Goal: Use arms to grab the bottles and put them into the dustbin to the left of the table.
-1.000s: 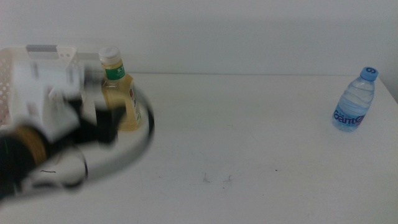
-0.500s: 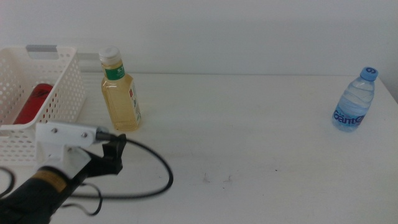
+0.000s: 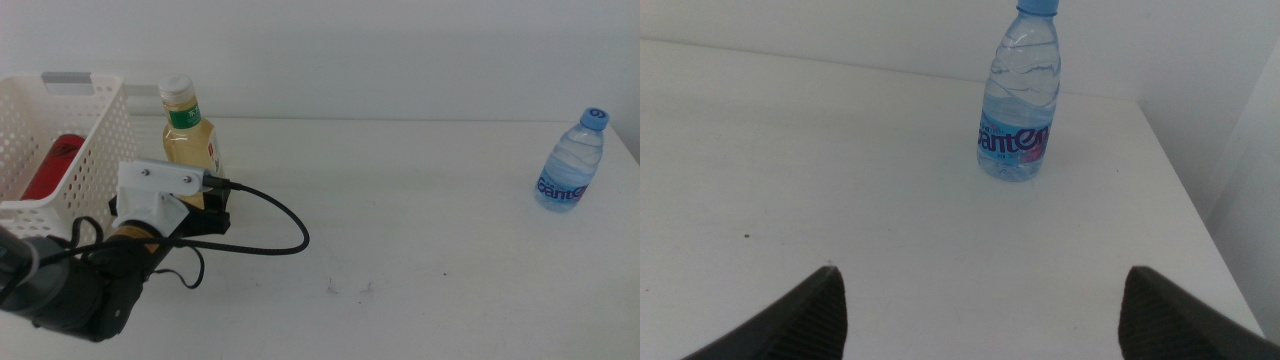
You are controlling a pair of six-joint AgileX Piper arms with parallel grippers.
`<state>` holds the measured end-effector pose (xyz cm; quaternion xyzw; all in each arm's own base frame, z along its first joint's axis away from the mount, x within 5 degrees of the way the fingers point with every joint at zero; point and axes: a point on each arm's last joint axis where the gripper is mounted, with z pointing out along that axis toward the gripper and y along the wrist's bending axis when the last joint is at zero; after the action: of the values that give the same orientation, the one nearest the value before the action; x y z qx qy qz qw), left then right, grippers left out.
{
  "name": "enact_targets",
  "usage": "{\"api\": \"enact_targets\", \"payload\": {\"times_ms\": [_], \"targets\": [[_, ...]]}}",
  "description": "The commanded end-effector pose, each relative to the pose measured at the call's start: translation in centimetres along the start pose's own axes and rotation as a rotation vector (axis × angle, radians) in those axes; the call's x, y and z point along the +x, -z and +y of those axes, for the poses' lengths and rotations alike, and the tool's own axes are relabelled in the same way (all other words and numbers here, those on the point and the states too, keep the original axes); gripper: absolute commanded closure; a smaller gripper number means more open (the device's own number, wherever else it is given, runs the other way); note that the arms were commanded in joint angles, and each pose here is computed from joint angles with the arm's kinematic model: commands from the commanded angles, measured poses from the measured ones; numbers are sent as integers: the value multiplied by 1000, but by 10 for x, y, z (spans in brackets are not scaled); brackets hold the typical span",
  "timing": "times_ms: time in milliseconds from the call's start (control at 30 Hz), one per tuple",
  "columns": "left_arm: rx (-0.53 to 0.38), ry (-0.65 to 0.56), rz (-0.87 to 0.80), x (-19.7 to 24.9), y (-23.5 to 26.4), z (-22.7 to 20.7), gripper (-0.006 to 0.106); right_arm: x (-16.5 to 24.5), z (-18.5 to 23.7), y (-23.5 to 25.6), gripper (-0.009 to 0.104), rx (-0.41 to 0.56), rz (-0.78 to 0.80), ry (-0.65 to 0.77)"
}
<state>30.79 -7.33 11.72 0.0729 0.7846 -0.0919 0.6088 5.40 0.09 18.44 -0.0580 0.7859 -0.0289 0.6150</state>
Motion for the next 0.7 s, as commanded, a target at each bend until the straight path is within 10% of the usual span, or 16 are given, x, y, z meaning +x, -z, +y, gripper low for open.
{"api": "enact_targets", "payload": {"times_ms": [0,667], "targets": [[-12,-25,-38,-4,-7,2,7,0,0,0,8,6,-16,4],[-59,2,-64,-3,-12,9,7,0,0,0,8,6,-16,4]]}}
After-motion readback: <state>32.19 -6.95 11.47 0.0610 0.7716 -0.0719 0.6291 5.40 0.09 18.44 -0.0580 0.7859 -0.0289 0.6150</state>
